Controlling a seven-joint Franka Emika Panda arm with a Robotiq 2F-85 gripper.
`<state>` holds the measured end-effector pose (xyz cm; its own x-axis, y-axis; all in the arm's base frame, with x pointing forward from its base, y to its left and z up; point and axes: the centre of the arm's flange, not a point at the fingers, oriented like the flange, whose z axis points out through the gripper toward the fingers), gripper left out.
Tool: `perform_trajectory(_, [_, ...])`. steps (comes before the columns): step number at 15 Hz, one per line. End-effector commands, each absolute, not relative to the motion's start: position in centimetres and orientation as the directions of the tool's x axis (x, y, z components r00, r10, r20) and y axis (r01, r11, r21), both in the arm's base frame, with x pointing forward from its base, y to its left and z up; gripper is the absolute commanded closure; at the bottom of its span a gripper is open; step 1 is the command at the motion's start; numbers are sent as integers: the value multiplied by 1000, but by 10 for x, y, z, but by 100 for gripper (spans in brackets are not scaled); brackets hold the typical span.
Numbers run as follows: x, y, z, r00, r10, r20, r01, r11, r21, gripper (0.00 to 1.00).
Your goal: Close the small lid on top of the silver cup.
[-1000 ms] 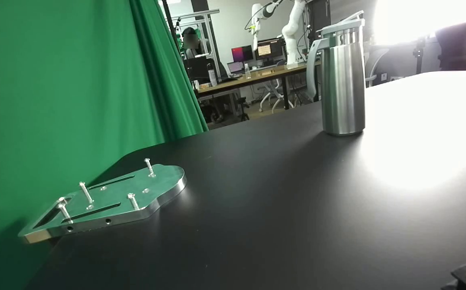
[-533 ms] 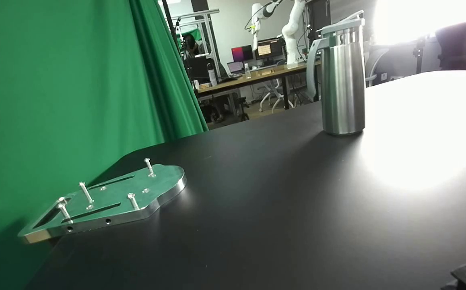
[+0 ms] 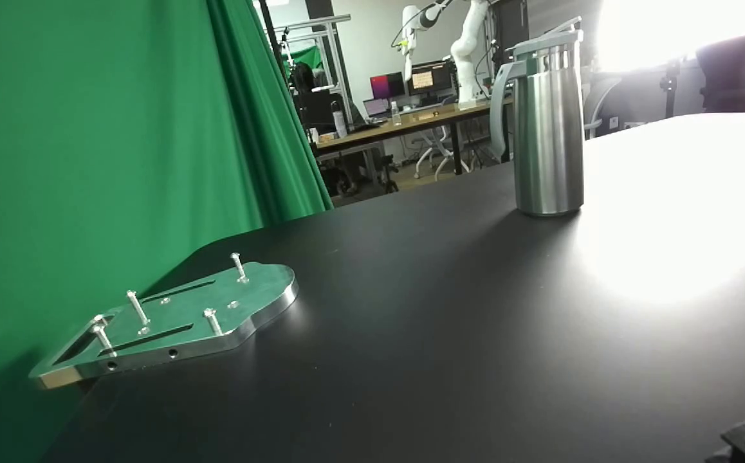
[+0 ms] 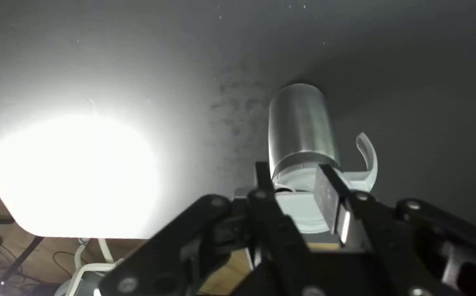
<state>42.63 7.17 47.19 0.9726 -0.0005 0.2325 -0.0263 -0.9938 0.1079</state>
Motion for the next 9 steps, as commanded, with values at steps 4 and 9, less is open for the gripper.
perform_trajectory(4, [486, 74, 477, 955, -118, 273, -131, -991, 31, 100])
perform_trajectory(9, [486, 72, 464, 973, -65, 222, -77, -996, 46, 99])
